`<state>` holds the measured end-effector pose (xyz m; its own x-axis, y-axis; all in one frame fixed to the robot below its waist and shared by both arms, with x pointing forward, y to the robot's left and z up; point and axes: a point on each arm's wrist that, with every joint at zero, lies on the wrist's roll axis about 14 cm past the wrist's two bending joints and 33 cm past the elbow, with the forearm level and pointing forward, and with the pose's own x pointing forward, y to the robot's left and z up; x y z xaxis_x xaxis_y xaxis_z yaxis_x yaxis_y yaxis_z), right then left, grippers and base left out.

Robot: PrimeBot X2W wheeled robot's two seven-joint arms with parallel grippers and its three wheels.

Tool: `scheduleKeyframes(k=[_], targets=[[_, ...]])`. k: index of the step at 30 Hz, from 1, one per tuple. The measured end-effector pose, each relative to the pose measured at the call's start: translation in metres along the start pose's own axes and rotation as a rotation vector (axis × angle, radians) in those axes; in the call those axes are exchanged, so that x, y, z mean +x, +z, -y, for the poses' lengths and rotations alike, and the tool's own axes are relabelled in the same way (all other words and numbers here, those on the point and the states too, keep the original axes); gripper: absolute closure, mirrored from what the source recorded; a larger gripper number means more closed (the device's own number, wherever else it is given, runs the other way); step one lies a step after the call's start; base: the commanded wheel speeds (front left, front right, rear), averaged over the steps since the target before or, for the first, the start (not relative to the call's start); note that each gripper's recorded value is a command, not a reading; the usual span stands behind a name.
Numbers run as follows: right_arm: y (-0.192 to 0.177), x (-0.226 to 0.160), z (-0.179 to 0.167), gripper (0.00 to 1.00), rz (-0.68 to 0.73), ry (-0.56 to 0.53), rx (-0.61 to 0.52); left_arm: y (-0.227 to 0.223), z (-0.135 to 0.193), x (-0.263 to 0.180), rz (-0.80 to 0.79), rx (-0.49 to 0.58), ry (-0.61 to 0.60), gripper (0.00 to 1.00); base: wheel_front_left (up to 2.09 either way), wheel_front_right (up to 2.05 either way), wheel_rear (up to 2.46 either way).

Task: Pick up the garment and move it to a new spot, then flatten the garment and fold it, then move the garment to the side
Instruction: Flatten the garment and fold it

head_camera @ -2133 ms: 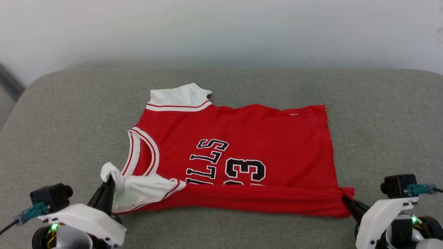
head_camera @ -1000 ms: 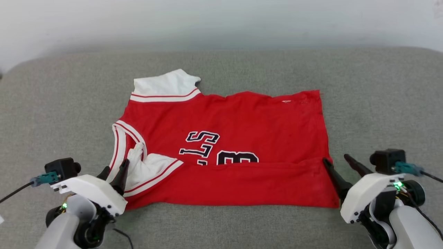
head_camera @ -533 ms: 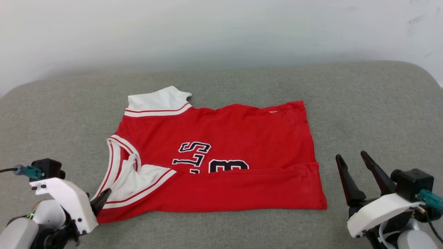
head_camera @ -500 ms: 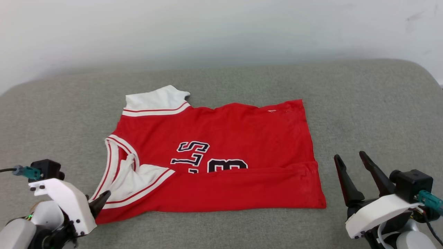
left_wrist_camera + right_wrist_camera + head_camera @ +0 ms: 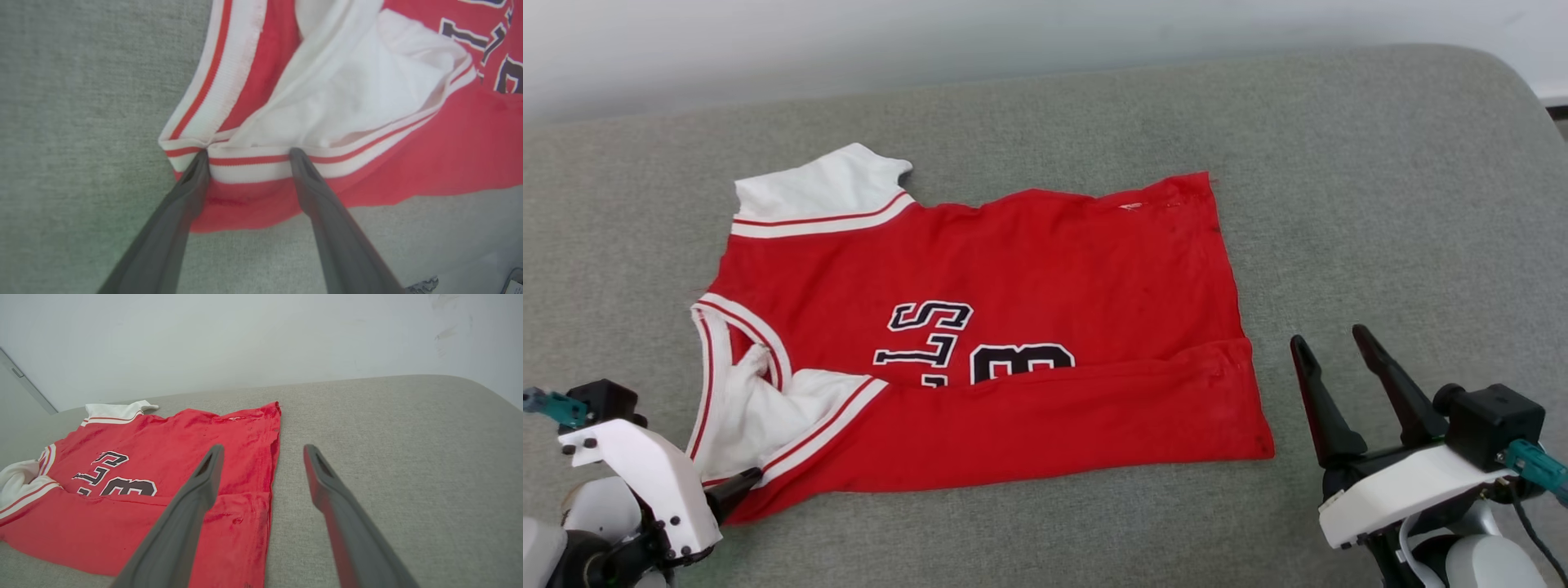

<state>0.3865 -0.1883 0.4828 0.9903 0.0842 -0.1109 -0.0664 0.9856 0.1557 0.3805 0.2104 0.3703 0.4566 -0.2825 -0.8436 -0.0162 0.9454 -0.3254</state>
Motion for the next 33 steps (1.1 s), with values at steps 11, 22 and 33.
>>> scheduleKeyframes(k=[11,22,33], targets=[[-0.001,0.000,0.012,0.00,-0.058,-0.024,0.029,0.001,0.012,0.004,0.062,-0.024,-0.058,1.00,0.00,0.00,0.00],[-0.069,-0.010,0.014,0.00,-0.614,0.024,0.085,0.035,0.022,-0.029,0.277,0.050,-0.056,1.00,0.00,0.00,0.00],[-0.119,0.007,-0.023,0.12,-0.864,0.110,0.165,0.046,0.030,-0.028,0.340,0.061,-0.062,1.00,0.00,0.00,0.00]])
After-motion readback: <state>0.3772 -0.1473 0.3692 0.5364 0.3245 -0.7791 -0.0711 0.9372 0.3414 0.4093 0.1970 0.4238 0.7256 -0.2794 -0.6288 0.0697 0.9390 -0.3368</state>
